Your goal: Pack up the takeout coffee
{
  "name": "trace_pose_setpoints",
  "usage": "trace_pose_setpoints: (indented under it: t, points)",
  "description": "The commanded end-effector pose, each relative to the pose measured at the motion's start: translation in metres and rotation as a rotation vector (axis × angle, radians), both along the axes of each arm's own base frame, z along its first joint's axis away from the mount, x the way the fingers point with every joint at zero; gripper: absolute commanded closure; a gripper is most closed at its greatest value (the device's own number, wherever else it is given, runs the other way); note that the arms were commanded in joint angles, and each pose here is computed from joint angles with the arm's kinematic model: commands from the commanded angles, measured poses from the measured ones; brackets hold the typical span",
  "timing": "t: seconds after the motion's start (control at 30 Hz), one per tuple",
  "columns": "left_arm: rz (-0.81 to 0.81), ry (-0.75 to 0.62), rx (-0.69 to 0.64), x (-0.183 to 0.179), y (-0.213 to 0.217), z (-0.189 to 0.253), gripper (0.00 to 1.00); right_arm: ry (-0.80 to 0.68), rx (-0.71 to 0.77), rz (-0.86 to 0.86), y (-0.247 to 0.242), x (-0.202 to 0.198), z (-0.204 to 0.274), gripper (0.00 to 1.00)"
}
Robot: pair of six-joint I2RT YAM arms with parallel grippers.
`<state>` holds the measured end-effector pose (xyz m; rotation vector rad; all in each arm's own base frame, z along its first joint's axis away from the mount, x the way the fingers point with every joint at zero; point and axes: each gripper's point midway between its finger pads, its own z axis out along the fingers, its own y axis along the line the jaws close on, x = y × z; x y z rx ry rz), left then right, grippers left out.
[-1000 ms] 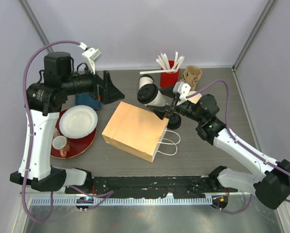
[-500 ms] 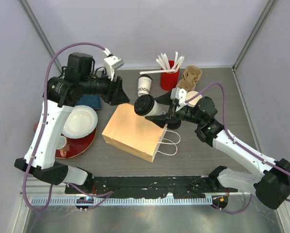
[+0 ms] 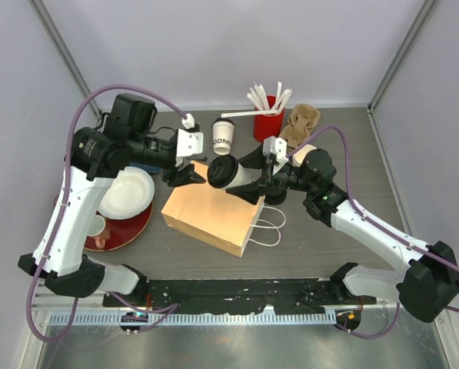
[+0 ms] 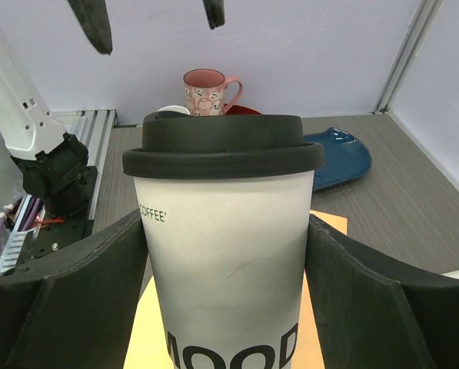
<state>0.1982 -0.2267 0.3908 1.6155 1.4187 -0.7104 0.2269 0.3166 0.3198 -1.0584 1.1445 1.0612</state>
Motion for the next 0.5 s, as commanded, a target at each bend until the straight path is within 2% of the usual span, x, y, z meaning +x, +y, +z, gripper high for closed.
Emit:
trace_pose_setpoints:
  t: [0.0, 0.1, 0.23, 0.47]
  points:
    - [-0.124, 0.041, 0.083, -0.030, 0.007, -0.023, 0.46, -0.057, 0.068, 0.034, 0.003, -0.006, 0.033, 0.41]
    - [-0.170, 0.018, 0.106, -0.032, 0.006, -0.031, 0.49, -0.056, 0.073, 0.035, 0.003, -0.007, 0.035, 0.41]
    - [-0.174, 0.036, 0.137, -0.033, 0.002, -0.040, 0.61, -0.048, 0.076, 0.034, 0.003, -0.006, 0.034, 0.42]
    - [-0.154, 0.052, 0.145, -0.027, -0.002, -0.048, 0.62, -0.049, 0.091, 0.037, 0.004, -0.006, 0.037, 0.43]
